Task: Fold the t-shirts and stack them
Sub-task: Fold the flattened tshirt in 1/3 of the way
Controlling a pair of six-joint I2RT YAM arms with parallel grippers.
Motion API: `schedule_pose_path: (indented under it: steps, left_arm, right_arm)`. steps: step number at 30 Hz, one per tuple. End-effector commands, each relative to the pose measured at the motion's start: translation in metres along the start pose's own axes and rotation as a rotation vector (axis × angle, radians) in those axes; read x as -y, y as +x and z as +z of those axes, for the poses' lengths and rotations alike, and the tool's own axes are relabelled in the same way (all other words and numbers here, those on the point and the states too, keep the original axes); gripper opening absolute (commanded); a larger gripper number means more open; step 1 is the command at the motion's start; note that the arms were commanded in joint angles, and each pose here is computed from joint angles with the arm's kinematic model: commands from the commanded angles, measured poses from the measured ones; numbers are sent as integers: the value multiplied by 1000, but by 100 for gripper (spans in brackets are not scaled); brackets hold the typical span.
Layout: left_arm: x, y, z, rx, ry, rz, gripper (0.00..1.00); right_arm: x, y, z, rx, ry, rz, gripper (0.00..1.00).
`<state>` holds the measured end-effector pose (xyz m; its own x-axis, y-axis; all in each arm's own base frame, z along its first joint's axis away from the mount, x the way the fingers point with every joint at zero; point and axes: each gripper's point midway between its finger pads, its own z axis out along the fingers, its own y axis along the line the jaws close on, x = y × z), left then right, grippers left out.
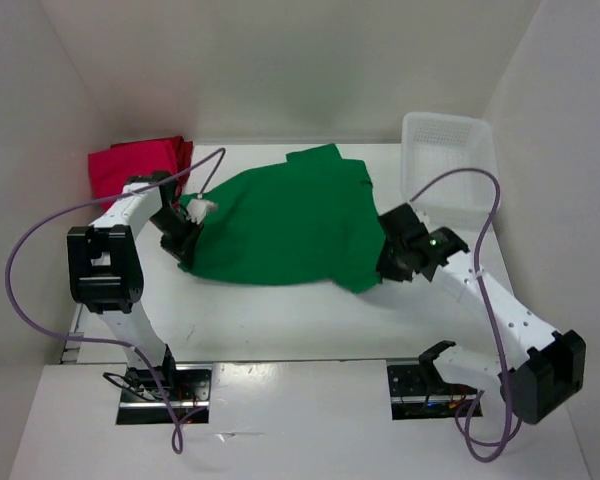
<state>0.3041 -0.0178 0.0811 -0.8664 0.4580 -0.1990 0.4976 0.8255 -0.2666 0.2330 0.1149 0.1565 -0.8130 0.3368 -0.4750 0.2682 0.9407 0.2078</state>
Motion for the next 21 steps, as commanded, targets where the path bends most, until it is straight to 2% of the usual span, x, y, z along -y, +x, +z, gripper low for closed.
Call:
schedule_pose_path:
  steps: [1, 5, 9, 10, 11, 16, 18, 21]
  left_arm:
    - [-7, 46, 26, -141, -22, 10, 8]
    - [-18, 79, 54, -257, -58, -3, 15]
    - [-16, 89, 59, -291, -46, -11, 27]
    - [-15, 91, 55, -289, -58, -8, 34]
    - [-14, 92, 55, -283, -62, -6, 37]
    - [-17, 74, 36, -167, -118, 11, 37]
    - [-22, 54, 31, -113, -117, 21, 29]
    - [-17, 37, 49, -112, 5, -20, 16]
  right_arm:
    - [-9, 33, -12, -23, -166, 177, 0]
    - [1, 48, -10, -45, -149, 176, 0]
    - [-3, 58, 5, -114, -110, 126, 0]
    - [-3, 58, 5, -114, -111, 125, 0]
    - [-2, 57, 5, -105, -103, 126, 0]
    - [-2, 52, -1, -74, -126, 141, 0]
    - [-2, 53, 1, -81, -118, 139, 0]
    - [-2, 53, 1, -80, -118, 130, 0]
